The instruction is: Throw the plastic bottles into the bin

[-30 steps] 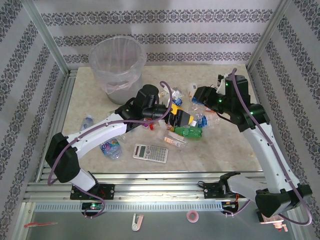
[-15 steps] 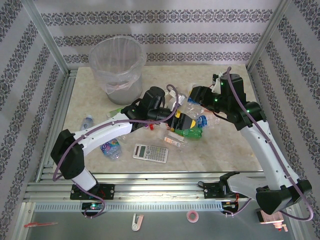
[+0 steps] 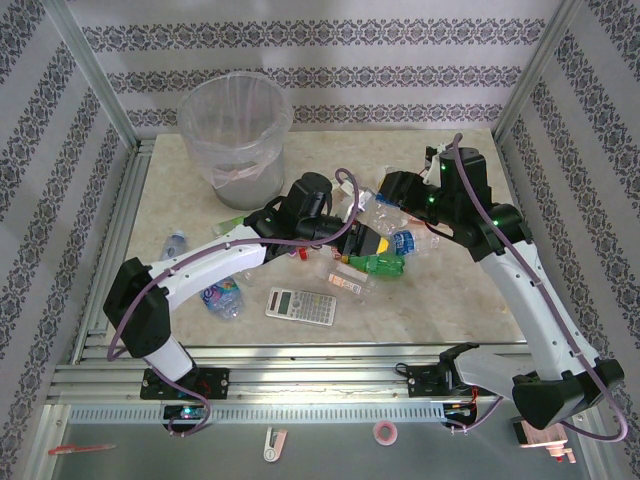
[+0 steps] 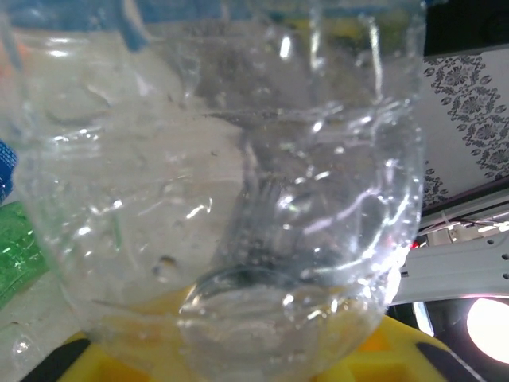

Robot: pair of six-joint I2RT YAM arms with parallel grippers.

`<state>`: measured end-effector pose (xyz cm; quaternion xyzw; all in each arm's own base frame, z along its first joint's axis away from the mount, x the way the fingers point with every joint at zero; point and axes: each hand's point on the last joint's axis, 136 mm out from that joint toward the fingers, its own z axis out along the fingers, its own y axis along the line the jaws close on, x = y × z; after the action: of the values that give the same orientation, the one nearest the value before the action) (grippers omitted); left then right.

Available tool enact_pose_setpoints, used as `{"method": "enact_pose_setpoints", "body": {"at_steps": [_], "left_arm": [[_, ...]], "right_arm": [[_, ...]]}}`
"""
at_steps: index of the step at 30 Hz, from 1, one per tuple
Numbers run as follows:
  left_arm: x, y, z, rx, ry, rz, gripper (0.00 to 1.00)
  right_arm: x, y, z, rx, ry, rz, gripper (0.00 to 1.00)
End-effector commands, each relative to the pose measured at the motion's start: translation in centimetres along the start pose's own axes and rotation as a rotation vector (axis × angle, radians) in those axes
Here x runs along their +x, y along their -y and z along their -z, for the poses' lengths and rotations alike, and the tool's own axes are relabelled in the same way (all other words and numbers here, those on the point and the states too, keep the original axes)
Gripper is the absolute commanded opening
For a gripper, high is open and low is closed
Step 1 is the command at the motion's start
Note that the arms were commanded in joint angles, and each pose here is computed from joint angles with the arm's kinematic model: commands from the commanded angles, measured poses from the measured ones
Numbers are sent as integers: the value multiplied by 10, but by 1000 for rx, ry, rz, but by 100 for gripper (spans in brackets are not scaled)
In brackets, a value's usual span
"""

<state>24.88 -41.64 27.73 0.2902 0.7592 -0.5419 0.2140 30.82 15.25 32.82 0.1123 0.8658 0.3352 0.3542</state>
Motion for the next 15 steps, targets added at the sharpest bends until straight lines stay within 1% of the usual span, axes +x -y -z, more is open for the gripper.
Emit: {"method": "enact_pose_setpoints", "body": {"at_steps": [1, 5, 9, 10, 11, 12, 15], "left_arm": [[-6, 11, -3, 30, 7, -53, 18], [-11, 10, 1, 13, 35, -63, 11], [-16, 3, 8, -35, 77, -76, 8], [-17, 0, 11, -55, 91, -84, 8], [-18, -3, 13, -71, 99, -84, 8], [-19, -7, 16, -85, 105, -77, 5], [-20, -16, 22, -104, 106, -48, 0]], "right_arm": [[0, -11, 6, -40, 5, 18, 55], [-2, -17, 10, -70, 19, 43, 68], [-4, -24, 15, -106, 40, 63, 84], [-5, -25, 16, -111, 49, 69, 89], [-7, -25, 17, -110, 59, 73, 97], [-8, -26, 19, -114, 66, 79, 98], [-11, -30, 24, -120, 77, 106, 98]]}}
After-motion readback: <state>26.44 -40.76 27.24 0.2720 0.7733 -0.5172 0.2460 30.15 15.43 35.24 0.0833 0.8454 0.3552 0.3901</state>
